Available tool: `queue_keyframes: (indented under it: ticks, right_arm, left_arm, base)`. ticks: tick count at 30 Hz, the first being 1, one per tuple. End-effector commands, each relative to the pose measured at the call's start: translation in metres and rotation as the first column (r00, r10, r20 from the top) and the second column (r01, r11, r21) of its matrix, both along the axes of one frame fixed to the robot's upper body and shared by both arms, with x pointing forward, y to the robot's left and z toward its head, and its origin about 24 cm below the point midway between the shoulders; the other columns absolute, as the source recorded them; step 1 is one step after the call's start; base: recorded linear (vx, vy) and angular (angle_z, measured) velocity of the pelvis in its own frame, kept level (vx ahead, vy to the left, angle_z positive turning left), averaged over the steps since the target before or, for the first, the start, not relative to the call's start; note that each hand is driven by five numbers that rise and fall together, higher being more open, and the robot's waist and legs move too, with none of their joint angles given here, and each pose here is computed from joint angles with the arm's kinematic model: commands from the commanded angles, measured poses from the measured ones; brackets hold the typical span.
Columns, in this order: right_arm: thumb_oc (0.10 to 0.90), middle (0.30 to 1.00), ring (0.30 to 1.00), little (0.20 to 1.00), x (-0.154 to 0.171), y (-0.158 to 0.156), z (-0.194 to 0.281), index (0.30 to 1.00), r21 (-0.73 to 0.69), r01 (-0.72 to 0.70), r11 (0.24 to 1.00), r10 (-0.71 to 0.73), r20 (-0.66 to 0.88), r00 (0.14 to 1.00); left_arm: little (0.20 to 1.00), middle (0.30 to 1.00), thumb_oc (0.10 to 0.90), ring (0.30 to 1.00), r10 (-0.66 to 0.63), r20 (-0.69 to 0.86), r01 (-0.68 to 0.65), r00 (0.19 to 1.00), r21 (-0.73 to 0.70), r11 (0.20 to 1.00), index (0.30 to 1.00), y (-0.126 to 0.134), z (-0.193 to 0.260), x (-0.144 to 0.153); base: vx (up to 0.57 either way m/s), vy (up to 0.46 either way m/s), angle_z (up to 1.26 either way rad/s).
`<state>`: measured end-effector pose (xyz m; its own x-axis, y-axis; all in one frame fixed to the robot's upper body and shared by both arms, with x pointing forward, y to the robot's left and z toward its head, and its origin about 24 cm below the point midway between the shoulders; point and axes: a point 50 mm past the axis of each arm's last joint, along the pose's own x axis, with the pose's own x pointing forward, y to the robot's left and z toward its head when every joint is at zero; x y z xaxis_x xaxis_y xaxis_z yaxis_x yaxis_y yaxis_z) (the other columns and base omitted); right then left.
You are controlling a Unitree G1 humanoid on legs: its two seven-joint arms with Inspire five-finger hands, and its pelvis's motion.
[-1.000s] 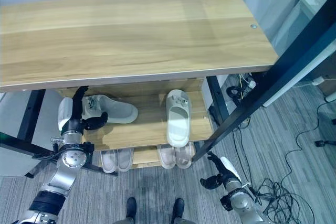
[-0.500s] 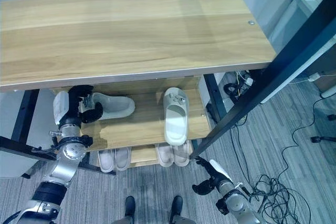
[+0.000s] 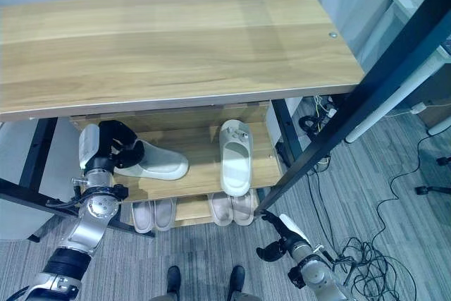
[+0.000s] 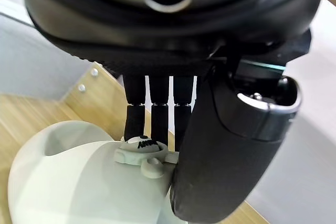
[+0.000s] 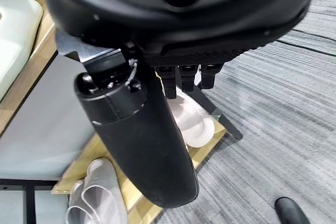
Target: Arrange the slippers neatly on the shoe rack.
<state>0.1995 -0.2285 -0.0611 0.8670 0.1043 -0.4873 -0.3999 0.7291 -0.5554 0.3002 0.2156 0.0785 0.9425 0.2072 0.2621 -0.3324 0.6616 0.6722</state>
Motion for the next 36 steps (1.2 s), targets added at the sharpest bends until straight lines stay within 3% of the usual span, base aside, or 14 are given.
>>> queue_keyframes:
  ticks: [1, 11, 21, 22, 23, 24, 36]
  right_arm:
    - [0.800, 0.900, 0.900, 0.900, 0.018, 0.004, 0.025, 0.900, 0.023, -0.033, 0.999, 0.029, 0.165, 0.986]
    - [0.800, 0.900, 0.900, 0.900, 0.016, 0.008, 0.021, 0.900, 0.035, -0.043, 0.998, 0.038, 0.154, 0.987]
    - [0.800, 0.900, 0.900, 0.900, 0.021, 0.005, 0.028, 0.900, 0.012, -0.065, 0.998, 0.062, 0.173, 0.983]
    - [0.800, 0.900, 0.900, 0.900, 0.021, 0.004, 0.028, 0.900, 0.010, -0.065, 0.998, 0.062, 0.171, 0.983]
    - [0.800, 0.900, 0.900, 0.900, 0.021, 0.004, 0.028, 0.900, 0.010, -0.065, 0.998, 0.062, 0.172, 0.983]
    - [0.800, 0.900, 0.900, 0.900, 0.021, 0.003, 0.028, 0.900, 0.009, -0.064, 0.998, 0.062, 0.172, 0.983]
    - [0.800, 0.900, 0.900, 0.900, 0.016, 0.004, 0.022, 0.900, 0.019, -0.041, 0.999, 0.037, 0.158, 0.987]
  left_arm:
    - [0.300, 0.300, 0.400, 0.300, -0.189, 0.124, 0.187, 0.974, 0.027, 0.982, 0.300, -0.032, 0.027, 0.006]
    - [0.300, 0.300, 0.400, 0.300, -0.437, 0.226, 0.440, 0.871, 0.040, 0.897, 0.300, -0.077, 0.054, 0.001]
    - [0.300, 0.300, 0.400, 0.300, -0.548, 0.291, 0.534, 0.784, 0.135, 0.835, 0.300, -0.101, 0.081, 0.008]
    - [0.441, 0.441, 0.494, 0.441, -0.553, 0.294, 0.531, 0.780, 0.158, 0.833, 0.441, -0.101, 0.085, 0.011]
    - [0.811, 0.811, 0.740, 0.811, -0.553, 0.295, 0.531, 0.780, 0.158, 0.833, 0.811, -0.101, 0.085, 0.011]
    - [0.900, 0.900, 0.800, 0.900, -0.546, 0.295, 0.525, 0.784, 0.155, 0.837, 0.900, -0.101, 0.086, 0.012]
    - [0.900, 0.900, 0.800, 0.900, -0.517, 0.276, 0.497, 0.810, 0.144, 0.856, 0.900, -0.085, 0.078, 0.008]
  base:
    - [-0.01, -0.007, 0.03]
    - [0.00, -0.001, 0.01]
    - [-0.01, 0.012, -0.03]
    - [0.00, 0.012, -0.12]
    - [0.00, 0.016, -0.23]
    - [0.00, 0.009, -0.20]
    - [0.00, 0.003, -0.01]
